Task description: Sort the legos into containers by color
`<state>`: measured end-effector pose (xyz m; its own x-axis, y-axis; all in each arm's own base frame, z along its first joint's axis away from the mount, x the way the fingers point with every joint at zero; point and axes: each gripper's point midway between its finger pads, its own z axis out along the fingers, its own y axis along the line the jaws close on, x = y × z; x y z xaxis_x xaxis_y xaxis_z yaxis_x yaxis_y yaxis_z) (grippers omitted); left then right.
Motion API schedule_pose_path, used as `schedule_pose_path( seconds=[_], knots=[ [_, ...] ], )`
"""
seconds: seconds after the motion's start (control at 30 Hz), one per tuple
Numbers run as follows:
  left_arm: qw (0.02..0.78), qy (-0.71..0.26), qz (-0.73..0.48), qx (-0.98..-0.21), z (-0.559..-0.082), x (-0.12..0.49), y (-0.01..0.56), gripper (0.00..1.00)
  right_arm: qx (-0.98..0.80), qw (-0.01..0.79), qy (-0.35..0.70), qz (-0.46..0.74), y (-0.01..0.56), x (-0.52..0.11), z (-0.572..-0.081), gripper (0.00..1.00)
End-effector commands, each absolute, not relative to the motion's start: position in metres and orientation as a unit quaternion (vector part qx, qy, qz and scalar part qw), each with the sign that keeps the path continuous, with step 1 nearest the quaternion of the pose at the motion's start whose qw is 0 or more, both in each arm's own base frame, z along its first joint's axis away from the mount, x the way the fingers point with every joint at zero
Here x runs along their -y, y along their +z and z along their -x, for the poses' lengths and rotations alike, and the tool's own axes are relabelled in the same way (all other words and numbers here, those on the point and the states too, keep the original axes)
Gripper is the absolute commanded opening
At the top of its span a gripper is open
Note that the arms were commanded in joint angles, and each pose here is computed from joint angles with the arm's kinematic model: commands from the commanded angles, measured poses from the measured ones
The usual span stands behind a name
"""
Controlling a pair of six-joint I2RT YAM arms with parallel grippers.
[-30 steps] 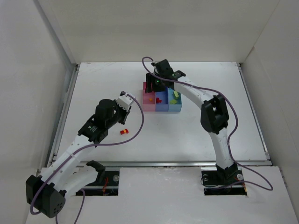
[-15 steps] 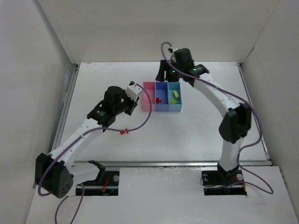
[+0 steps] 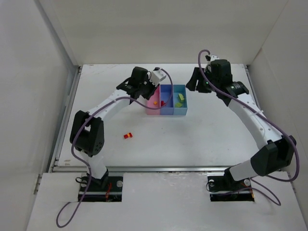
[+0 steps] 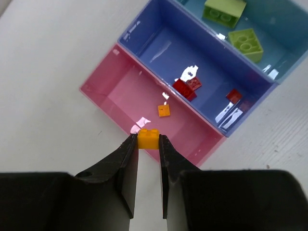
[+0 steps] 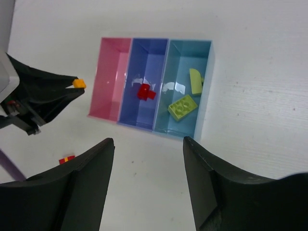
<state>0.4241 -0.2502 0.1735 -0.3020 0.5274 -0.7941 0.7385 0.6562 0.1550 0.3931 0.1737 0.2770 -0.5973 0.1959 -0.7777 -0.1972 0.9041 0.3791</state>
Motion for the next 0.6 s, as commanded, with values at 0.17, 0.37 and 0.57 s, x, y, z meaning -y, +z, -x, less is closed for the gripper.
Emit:
schedule_pose_path(
  seconds=[0.17,0.37,0.57],
  knots=[
    [0.458,-0.085,-0.396,-0.791,-0.450,0.247,0.161,0.03,-0.854,0.475,0.213,-0.010,0.291,-0.163,-0.387,0.65],
    [0.451,-0.097,-0.402,-0.791,-0.442,0.258,0.143,0.22,-0.854,0.476,0.209,-0.013,0.293,-0.162,-0.387,0.65],
    [0.440,-0.109,-0.409,-0.792,-0.437,0.261,0.134,0.34,-0.857,0.472,0.207,-0.013,0.289,-0.162,-0.388,0.65]
  ],
)
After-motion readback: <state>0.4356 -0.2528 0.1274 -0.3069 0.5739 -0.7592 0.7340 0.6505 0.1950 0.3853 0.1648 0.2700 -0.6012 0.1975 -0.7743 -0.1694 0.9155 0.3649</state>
